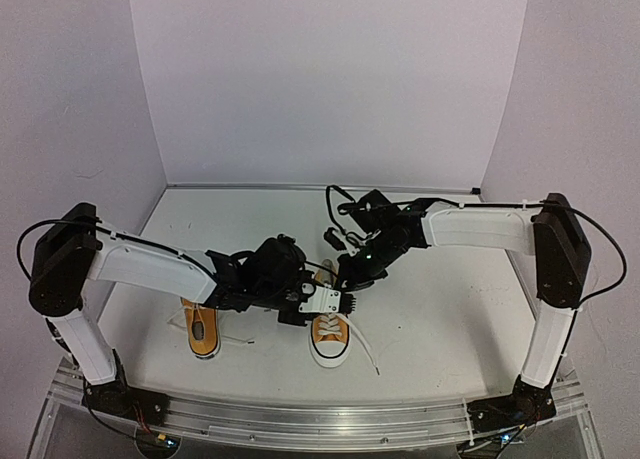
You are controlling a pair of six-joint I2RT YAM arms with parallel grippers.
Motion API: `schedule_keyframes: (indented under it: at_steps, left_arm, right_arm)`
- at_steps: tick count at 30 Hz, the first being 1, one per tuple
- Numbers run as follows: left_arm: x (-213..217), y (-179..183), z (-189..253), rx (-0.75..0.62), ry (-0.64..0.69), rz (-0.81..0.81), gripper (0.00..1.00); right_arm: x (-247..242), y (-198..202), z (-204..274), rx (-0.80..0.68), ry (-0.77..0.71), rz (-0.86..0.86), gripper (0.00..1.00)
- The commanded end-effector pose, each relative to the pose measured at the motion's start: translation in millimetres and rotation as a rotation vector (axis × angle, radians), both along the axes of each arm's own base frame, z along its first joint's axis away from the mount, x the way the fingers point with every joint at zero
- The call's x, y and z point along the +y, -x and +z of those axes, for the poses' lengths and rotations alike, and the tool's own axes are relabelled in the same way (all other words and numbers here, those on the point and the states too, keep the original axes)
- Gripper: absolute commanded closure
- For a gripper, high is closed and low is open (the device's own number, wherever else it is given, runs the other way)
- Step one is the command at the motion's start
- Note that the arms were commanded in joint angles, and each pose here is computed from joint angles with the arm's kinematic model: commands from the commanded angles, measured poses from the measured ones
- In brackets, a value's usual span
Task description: Tie the shoes
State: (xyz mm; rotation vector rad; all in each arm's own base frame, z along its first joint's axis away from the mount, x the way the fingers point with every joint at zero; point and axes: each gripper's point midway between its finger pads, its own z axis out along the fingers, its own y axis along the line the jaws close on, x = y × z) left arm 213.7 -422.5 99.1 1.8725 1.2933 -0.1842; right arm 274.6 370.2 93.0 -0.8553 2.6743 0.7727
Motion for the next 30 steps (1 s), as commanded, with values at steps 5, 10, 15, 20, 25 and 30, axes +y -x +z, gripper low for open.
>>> schedule_keyframes:
  at_steps: [5,10,15,20,25,30]
  left_arm:
    - [-5,-9,-6,-0.047,-0.09,-0.024,0.79]
    - [2,-14,-14,-0.071,-0.154,-0.008,0.78]
    - [2,-16,-11,-0.081,-0.152,-0.005,0.79]
    - [2,-20,-9,-0.105,-0.156,0.001,0.79]
    - [-1,-24,-7,-0.123,-0.153,0.007,0.78]
    - [1,-27,-9,-0.133,-0.177,0.006,0.79]
  right_arm:
    - [2,-1,14,-0.017,-0.04,-0.001,1.0]
    - [3,0,13,-0.014,-0.04,0.0,1.0]
    - [4,-1,13,-0.012,-0.043,0.002,1.0]
    - [5,-1,12,-0.008,-0.044,0.003,1.0]
    - [5,-1,12,-0.006,-0.046,0.003,1.0]
    - [6,-1,13,-0.005,-0.048,0.004,1.0]
